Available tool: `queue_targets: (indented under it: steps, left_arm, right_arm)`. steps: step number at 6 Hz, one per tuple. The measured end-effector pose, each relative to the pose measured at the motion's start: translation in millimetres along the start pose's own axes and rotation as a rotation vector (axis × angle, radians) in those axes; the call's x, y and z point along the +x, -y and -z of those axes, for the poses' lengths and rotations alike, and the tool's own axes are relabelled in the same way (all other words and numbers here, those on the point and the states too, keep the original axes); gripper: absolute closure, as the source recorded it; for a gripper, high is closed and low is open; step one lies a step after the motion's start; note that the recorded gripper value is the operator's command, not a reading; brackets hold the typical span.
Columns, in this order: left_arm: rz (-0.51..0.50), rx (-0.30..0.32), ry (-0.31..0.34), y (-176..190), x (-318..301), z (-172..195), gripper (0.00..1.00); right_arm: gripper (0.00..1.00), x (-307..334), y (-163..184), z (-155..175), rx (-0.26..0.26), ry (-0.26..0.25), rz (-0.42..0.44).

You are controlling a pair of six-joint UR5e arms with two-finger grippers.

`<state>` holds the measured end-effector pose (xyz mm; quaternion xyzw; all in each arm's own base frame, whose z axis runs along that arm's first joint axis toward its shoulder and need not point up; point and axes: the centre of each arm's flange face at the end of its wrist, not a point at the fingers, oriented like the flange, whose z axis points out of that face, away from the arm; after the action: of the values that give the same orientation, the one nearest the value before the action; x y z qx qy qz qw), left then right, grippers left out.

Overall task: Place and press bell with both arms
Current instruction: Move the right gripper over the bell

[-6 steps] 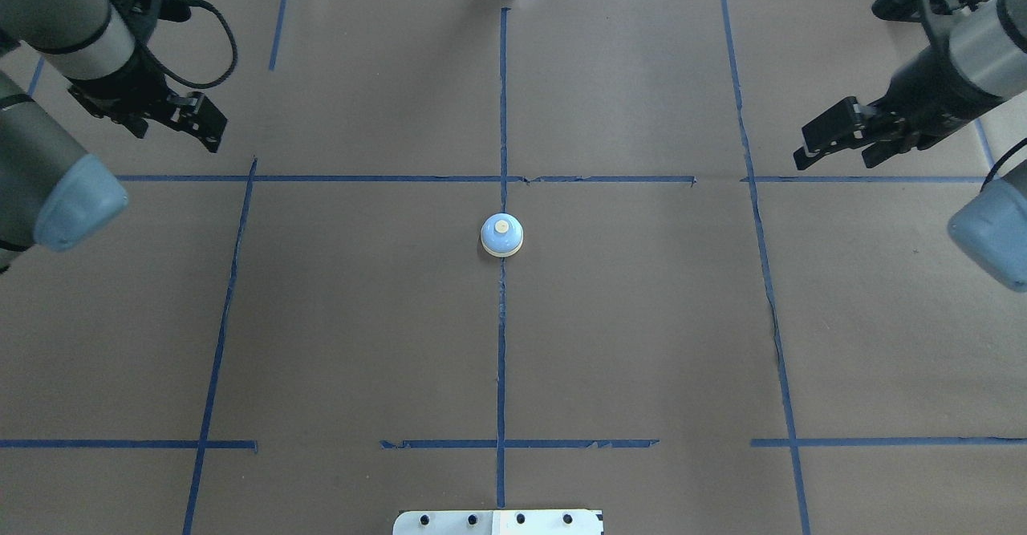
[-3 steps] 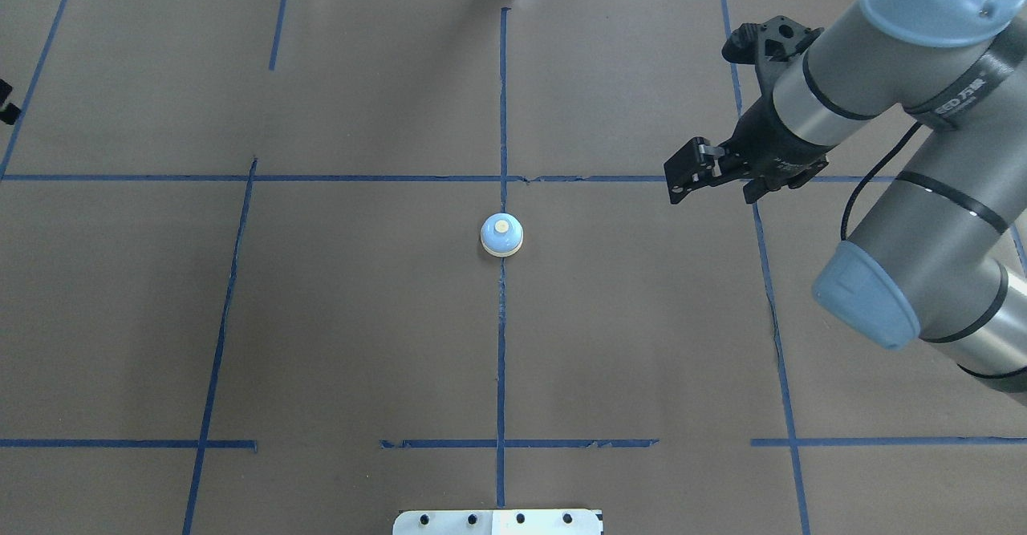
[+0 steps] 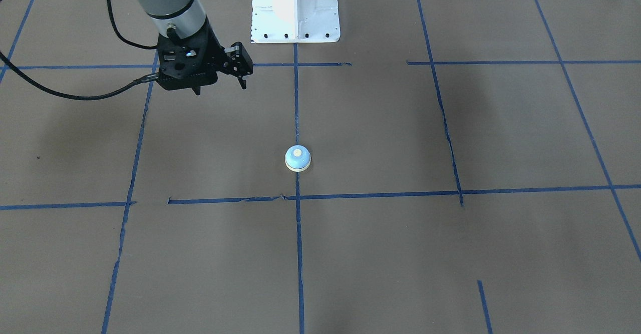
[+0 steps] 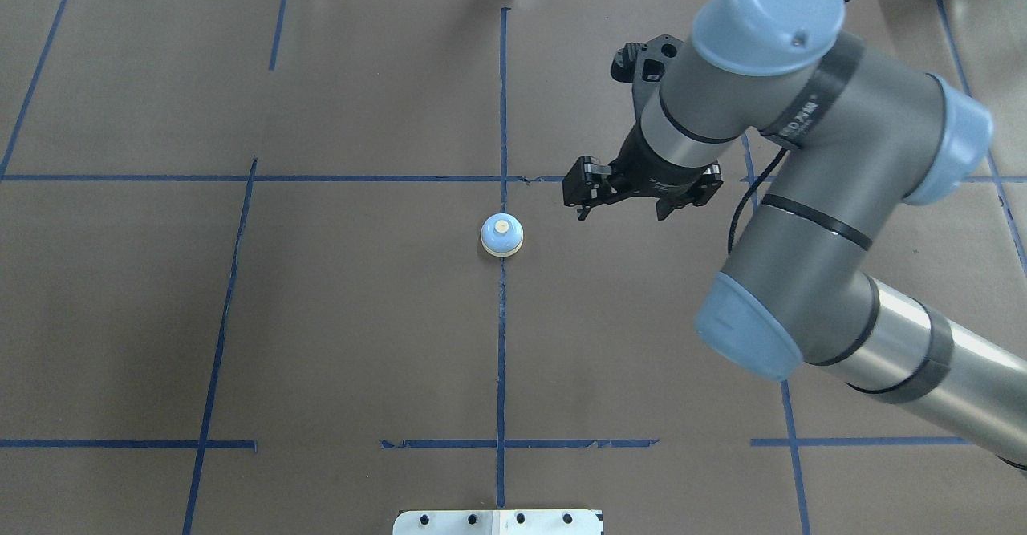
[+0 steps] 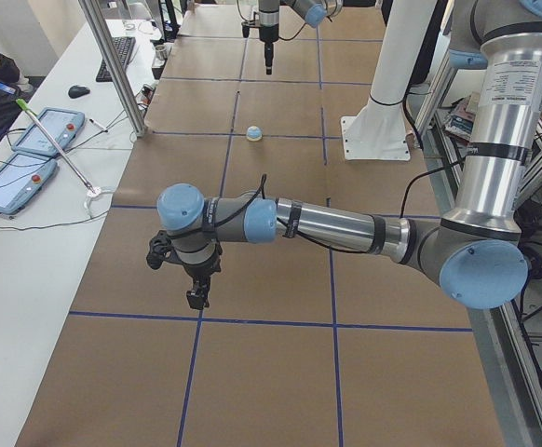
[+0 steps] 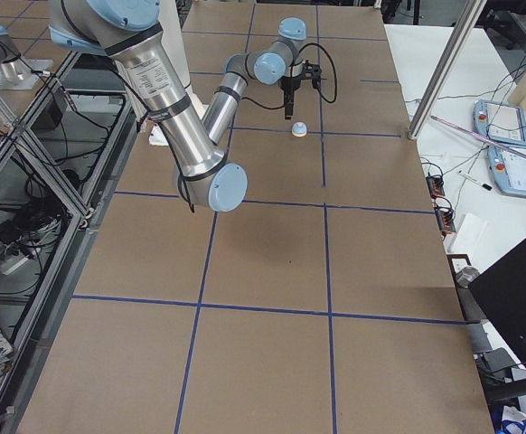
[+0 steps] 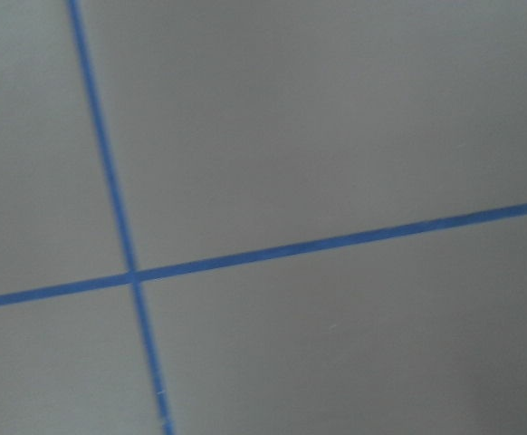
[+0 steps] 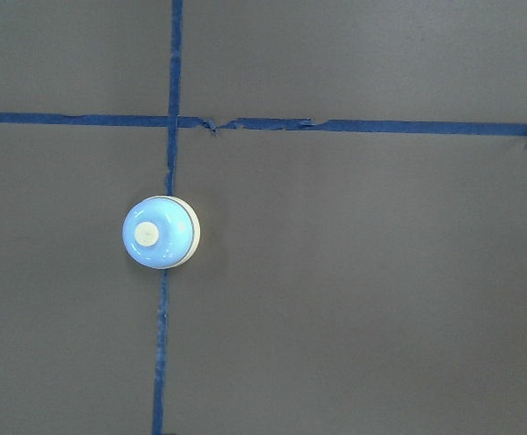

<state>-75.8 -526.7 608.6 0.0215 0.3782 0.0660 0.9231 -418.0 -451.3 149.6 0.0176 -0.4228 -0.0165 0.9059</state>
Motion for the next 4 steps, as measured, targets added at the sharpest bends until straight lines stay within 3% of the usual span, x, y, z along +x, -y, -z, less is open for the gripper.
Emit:
queue_targets:
  steps: [2, 4]
  left_arm:
    - [0.060, -0.019, -0.061, -42.3, -30.0, -18.8, 0.00]
    - [0.107, -0.025, -0.072, -54.7, -34.5, -23.6, 0.00]
  right_arm:
    - [0.95, -82.1, 29.4, -20.3, -0.027, -0.047, -0.023]
    - [1.00, -140.3, 39.8, -38.9, -0.072, -0.088, -0.057]
